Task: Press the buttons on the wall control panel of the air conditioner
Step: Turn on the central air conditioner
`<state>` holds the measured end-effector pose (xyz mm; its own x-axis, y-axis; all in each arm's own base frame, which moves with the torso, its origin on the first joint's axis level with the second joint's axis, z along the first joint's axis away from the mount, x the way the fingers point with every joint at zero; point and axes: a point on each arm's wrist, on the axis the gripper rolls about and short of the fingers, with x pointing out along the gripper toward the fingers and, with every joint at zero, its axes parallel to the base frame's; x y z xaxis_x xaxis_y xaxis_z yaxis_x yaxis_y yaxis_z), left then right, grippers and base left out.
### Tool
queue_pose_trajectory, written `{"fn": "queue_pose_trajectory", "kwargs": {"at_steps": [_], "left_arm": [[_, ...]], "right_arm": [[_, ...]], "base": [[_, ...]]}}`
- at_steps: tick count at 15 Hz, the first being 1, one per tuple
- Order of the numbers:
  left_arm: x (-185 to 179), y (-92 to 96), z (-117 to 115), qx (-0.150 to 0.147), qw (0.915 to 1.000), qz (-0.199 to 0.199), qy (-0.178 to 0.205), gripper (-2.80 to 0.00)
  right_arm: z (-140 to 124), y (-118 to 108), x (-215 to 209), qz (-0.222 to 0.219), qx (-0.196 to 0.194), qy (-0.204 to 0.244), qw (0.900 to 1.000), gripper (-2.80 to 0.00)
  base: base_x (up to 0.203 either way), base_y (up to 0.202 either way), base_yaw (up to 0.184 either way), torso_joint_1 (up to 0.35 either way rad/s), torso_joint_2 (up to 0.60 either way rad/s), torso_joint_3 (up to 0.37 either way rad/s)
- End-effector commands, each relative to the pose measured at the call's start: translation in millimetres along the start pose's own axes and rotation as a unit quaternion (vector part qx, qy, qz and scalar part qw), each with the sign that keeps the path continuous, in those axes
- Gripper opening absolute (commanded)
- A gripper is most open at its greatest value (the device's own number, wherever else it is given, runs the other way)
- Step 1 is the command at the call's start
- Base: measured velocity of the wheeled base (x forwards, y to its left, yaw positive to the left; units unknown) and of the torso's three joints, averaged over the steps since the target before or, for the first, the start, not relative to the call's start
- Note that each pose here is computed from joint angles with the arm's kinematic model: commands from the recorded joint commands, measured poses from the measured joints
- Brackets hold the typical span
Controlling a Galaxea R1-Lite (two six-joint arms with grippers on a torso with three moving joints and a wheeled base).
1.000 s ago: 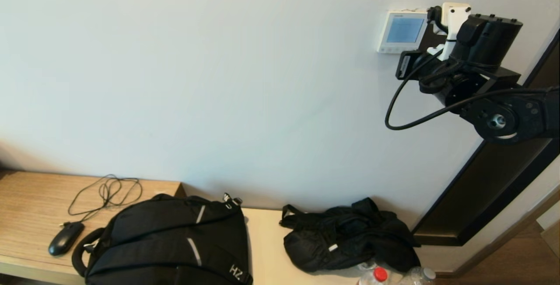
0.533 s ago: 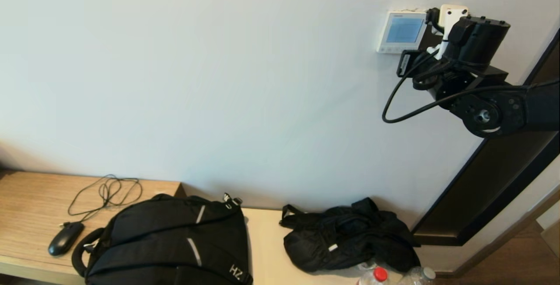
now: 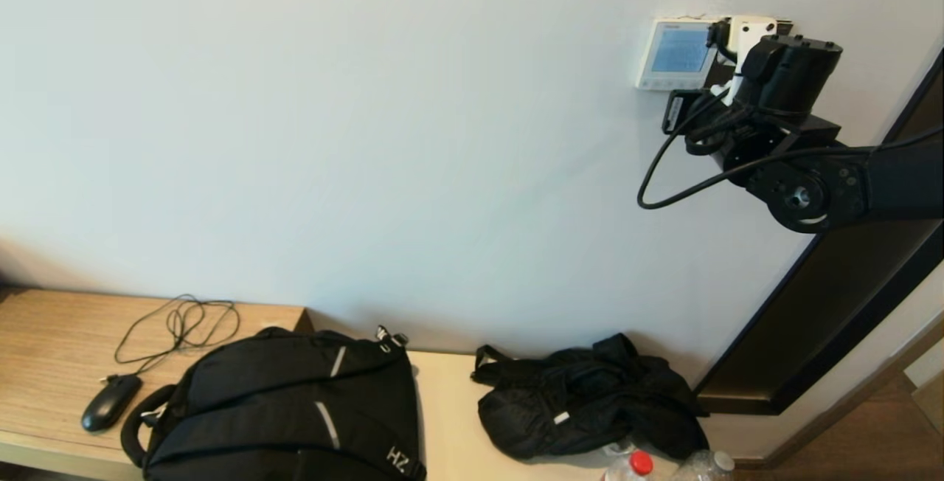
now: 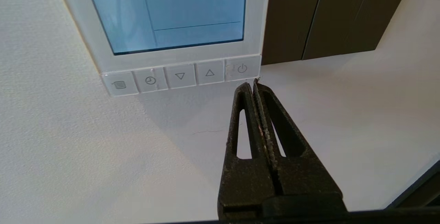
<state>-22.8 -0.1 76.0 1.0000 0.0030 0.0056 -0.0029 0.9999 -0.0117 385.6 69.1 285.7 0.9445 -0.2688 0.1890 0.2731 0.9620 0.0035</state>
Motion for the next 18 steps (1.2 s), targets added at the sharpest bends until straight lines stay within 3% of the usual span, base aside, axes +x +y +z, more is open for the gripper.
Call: {"fn": "queue_pose_trajectory", "kwargs": {"at_steps": [1, 18], "left_arm": [[0.0, 0.0, 0.0, 0.0, 1.0, 0.0, 0.0, -2.8], [0.0, 0.0, 0.1, 0.0, 1.0, 0.0, 0.0, -2.8]], "right_arm": [[2.3, 1.1, 0.9, -0.001, 0.002, -0.004, 1.0, -2.8], [-0.9, -2.5, 13.2, -0.011, 0.002, -0.009, 1.0, -2.8]], "base": [[0.0, 0.0, 0.0, 0.0, 0.0, 0.0], [0.0, 0.0, 0.0, 0.0, 0.0, 0.0]]}}
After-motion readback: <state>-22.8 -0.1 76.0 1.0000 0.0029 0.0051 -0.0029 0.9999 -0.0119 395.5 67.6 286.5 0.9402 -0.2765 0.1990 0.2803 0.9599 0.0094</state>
